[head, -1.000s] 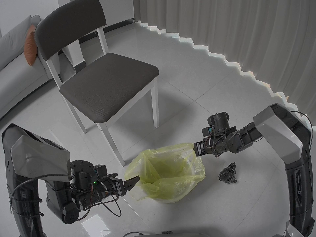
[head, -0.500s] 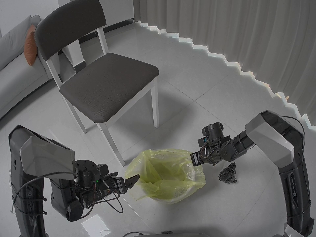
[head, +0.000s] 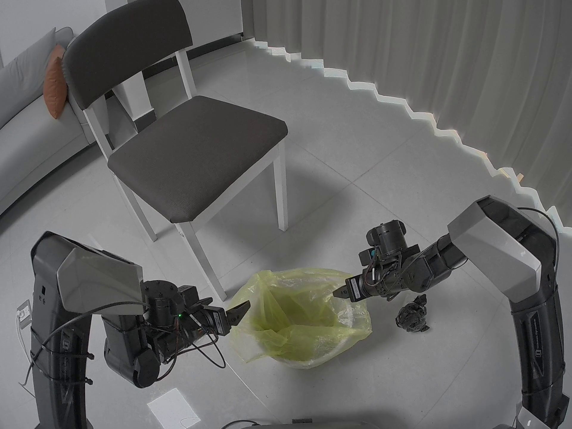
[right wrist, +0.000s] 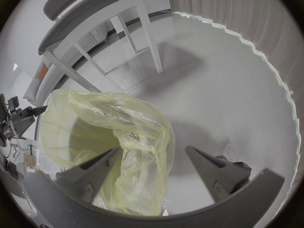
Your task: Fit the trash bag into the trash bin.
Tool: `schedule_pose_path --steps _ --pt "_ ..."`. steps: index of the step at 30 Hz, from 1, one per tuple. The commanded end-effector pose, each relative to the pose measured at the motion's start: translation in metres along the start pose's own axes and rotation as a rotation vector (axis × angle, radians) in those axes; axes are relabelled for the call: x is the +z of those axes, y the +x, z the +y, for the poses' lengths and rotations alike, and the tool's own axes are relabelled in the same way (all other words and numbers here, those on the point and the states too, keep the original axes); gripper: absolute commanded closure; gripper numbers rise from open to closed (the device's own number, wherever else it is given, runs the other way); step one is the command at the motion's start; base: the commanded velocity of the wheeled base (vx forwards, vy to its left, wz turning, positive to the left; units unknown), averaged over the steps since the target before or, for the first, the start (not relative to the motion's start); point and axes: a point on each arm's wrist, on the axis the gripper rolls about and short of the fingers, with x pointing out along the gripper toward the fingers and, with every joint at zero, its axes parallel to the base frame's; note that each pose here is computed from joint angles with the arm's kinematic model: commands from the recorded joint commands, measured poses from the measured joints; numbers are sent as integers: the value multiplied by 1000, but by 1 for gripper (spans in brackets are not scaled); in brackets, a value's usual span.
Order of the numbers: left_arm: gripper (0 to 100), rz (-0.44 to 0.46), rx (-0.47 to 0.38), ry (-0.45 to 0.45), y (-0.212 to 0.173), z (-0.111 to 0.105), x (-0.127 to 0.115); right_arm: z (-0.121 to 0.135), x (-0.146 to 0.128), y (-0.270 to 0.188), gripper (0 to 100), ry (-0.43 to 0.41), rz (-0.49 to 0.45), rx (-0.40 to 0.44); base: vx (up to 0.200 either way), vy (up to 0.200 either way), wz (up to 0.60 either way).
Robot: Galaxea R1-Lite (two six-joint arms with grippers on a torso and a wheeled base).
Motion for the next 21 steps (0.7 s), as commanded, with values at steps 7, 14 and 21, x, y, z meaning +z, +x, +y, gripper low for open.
schedule_pose_path --steps 7,14,21 --pt "0 8 4 28 26 13 -13 -4 8 -39 0 10 -31 -9 0 0 0" --pt "100 11 5 27 37 16 -15 -9 4 -55 0 21 -29 -20 0 0 0" --pt "100 4 55 4 43 36 -11 -9 -3 -58 0 20 -30 -21 0 0 0"
